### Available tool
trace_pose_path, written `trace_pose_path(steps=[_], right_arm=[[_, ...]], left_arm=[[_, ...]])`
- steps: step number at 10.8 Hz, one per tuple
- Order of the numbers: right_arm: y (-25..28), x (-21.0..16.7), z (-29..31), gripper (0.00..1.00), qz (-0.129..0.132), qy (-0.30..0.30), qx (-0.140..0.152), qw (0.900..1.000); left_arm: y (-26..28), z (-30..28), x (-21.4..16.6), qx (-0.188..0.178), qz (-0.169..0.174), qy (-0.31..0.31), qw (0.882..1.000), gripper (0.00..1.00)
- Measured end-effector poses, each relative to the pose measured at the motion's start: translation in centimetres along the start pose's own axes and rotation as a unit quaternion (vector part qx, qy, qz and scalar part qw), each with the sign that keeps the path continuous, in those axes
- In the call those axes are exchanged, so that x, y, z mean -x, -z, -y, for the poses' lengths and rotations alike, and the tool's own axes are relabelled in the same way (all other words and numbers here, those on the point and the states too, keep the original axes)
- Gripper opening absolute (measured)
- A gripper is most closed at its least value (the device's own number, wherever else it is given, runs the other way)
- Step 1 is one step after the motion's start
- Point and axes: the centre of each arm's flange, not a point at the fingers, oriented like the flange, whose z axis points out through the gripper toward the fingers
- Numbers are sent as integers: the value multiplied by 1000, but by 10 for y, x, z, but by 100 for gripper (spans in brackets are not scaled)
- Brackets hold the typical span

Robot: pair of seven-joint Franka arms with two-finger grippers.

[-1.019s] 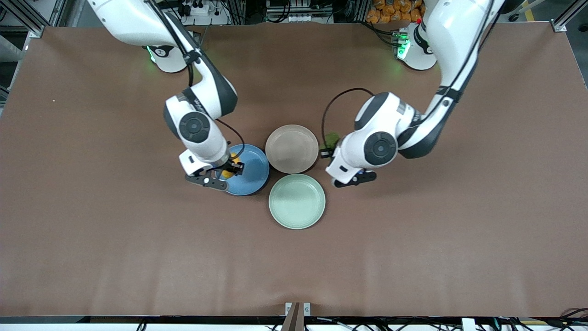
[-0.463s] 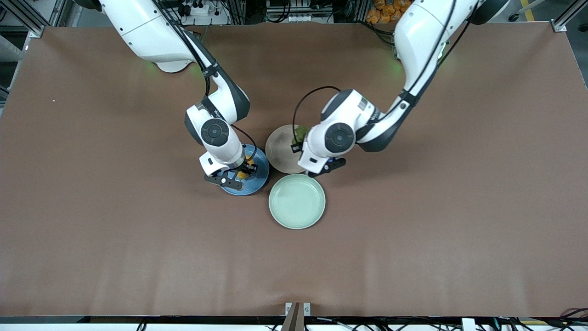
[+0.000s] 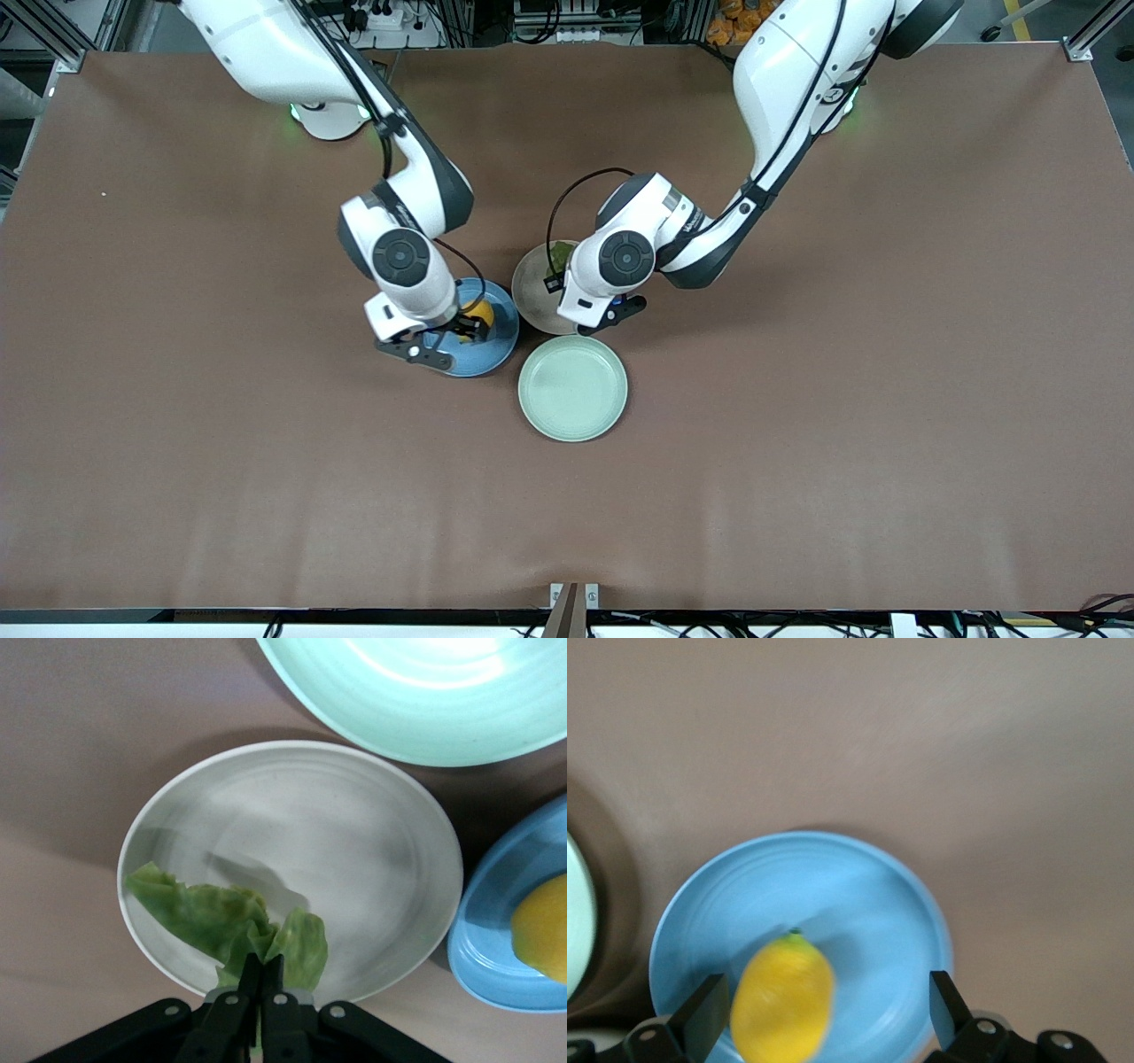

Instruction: Place lemon and lettuce in plates

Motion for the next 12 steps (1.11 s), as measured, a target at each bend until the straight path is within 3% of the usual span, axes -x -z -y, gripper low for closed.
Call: trace_pose_path(steps=[2, 5, 8, 10, 12], right_arm=[[72, -24, -36, 100, 5, 15, 21, 1000], [166, -58, -112, 100, -29, 47, -7, 998], [249, -45, -180, 100, -59, 77, -25, 995], [286, -34, -231, 100, -62, 77, -27, 995], [310, -29, -270, 100, -69, 54, -57, 995]], left_arm=[[1, 1, -3, 1, -2, 3, 1000, 26], [26, 1, -22, 20, -21, 6, 1000, 66], [98, 40, -88, 30, -49, -49, 997, 100], [149, 87, -134, 1, -74, -100, 992, 100], [193, 131, -164, -27, -89, -143, 985, 100]])
